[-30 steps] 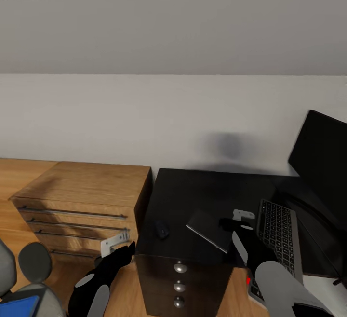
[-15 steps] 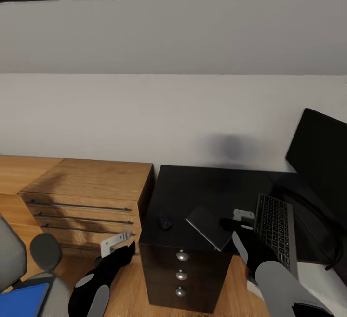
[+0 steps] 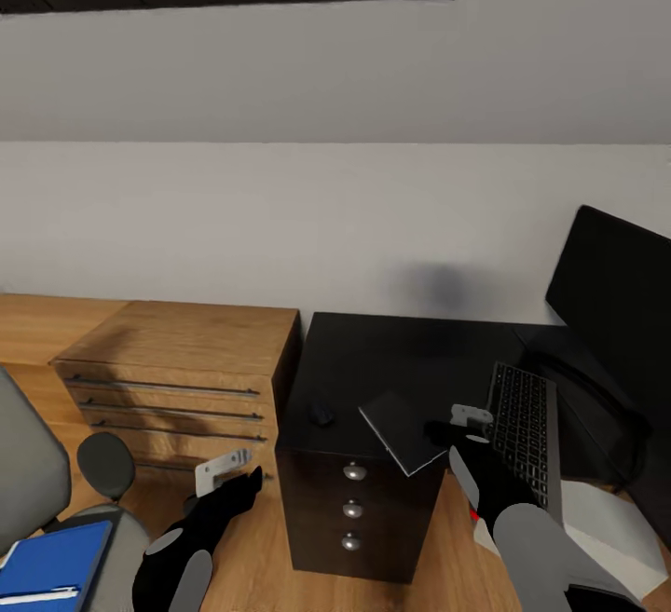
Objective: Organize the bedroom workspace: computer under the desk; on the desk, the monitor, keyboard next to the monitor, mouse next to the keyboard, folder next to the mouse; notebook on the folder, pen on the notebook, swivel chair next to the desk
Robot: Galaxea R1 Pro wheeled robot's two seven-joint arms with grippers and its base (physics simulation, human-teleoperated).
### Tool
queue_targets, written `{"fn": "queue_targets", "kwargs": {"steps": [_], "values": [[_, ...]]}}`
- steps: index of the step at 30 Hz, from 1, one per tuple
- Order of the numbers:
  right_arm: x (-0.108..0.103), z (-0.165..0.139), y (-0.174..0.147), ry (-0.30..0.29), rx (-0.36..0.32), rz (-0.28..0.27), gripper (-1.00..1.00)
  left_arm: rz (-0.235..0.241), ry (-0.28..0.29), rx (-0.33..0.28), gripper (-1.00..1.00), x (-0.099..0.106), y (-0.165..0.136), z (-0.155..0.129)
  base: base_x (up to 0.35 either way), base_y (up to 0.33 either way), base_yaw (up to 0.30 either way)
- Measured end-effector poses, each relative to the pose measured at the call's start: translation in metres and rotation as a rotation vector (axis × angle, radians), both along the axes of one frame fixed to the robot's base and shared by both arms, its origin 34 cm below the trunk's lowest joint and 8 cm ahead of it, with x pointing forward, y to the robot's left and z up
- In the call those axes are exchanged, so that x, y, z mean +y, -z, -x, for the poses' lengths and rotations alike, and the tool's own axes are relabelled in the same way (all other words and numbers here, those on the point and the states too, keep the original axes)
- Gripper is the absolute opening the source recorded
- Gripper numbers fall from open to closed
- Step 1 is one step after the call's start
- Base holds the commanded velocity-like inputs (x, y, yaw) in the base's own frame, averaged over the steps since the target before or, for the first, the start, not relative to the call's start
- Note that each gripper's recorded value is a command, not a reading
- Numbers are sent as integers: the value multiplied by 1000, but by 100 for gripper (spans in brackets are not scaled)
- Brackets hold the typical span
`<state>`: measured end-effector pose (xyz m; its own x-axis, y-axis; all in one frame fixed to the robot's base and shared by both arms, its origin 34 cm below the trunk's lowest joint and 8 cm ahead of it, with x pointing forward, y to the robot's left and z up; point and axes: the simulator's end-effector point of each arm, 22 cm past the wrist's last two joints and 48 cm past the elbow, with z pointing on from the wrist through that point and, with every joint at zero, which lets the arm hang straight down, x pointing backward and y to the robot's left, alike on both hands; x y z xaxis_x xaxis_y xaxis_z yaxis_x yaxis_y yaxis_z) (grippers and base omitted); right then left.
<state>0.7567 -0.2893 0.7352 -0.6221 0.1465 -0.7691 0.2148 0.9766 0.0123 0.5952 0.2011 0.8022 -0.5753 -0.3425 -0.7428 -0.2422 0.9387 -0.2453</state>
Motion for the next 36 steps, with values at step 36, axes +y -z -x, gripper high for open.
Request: {"fn": "queue_targets", "kwargs": {"steps": [36], "values": [[0,-4,-37,1,-20,-2,100,0,1,3,100,0,-30,1,-7,0,0]]}}
